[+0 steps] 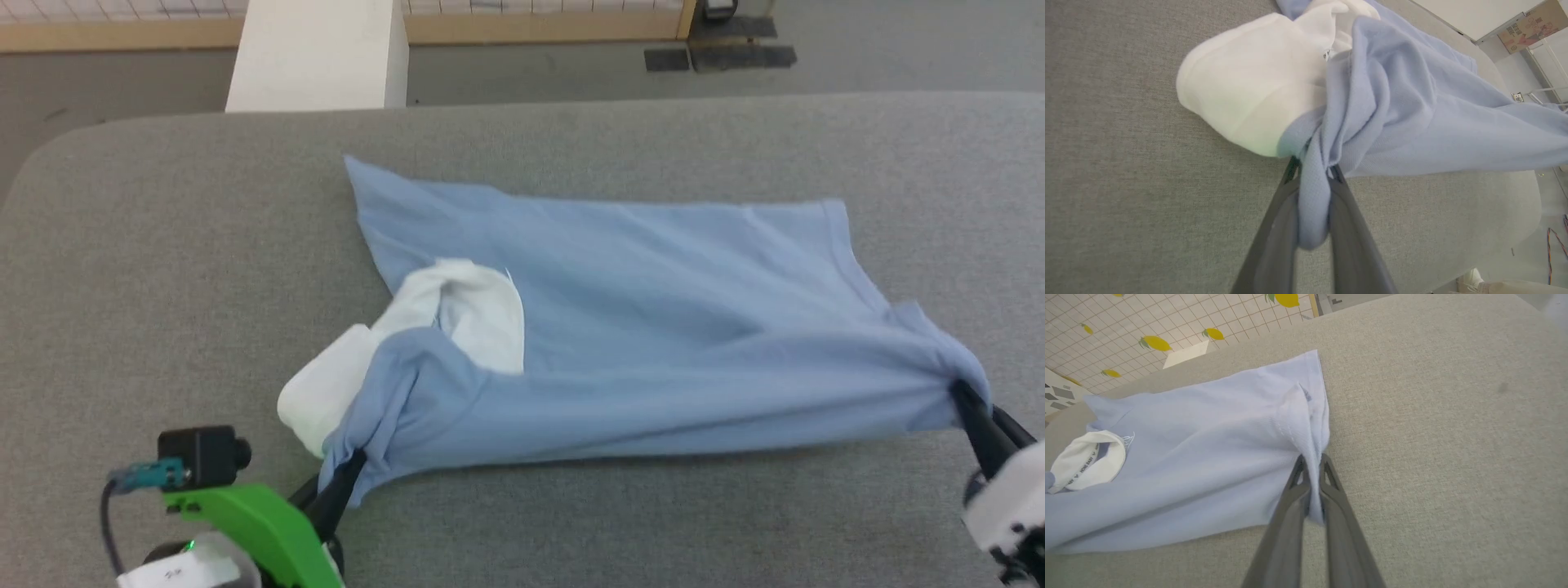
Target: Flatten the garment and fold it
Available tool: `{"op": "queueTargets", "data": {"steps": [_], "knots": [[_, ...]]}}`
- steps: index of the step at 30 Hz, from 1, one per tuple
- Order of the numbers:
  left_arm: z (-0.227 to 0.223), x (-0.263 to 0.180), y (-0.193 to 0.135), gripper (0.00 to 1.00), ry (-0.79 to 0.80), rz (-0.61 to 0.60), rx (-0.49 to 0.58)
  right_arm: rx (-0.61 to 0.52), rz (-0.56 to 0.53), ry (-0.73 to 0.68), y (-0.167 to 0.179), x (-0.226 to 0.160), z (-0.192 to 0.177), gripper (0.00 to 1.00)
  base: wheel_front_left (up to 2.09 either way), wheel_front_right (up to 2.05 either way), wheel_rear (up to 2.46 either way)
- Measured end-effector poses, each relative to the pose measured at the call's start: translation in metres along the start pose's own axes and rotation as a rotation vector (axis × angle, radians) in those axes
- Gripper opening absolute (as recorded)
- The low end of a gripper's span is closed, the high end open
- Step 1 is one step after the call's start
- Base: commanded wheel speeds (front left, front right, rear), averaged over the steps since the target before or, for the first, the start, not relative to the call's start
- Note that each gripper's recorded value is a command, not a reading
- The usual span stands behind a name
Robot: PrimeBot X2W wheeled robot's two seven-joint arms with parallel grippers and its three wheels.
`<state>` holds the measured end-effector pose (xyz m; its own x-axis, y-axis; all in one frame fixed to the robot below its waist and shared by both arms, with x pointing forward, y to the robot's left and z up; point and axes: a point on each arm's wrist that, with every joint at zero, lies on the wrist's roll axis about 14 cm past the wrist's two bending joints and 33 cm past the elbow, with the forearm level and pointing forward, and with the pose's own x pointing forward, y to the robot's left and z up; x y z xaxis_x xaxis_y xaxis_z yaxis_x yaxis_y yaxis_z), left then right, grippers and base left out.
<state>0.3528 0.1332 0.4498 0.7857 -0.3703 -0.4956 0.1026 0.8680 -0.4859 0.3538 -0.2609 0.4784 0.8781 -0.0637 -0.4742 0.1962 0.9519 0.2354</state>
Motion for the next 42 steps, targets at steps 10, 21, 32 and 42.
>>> {"op": "queueTargets", "data": {"steps": [10, 21, 32, 42], "knots": [[-0.037, -0.043, -0.012, 0.00, 0.108, -0.002, -0.094, 0.098, -0.036, 0.145, -0.028, -0.045, -0.042, 0.00, 0.00, 0.00, 0.00], [-0.097, -0.046, 0.001, 0.00, 0.258, 0.054, -0.207, 0.144, -0.048, 0.297, -0.032, -0.050, -0.101, 0.00, 0.00, 0.00, 0.00], [-0.098, -0.015, 0.011, 0.83, 0.256, 0.051, -0.214, 0.140, -0.039, 0.370, -0.023, -0.030, -0.133, 1.00, 0.00, 0.00, 0.00], [-0.010, -0.025, 0.008, 1.00, -0.097, 0.029, -0.152, 0.101, -0.083, 0.062, -0.040, -0.032, -0.044, 1.00, 0.00, 0.00, 0.00]]}}
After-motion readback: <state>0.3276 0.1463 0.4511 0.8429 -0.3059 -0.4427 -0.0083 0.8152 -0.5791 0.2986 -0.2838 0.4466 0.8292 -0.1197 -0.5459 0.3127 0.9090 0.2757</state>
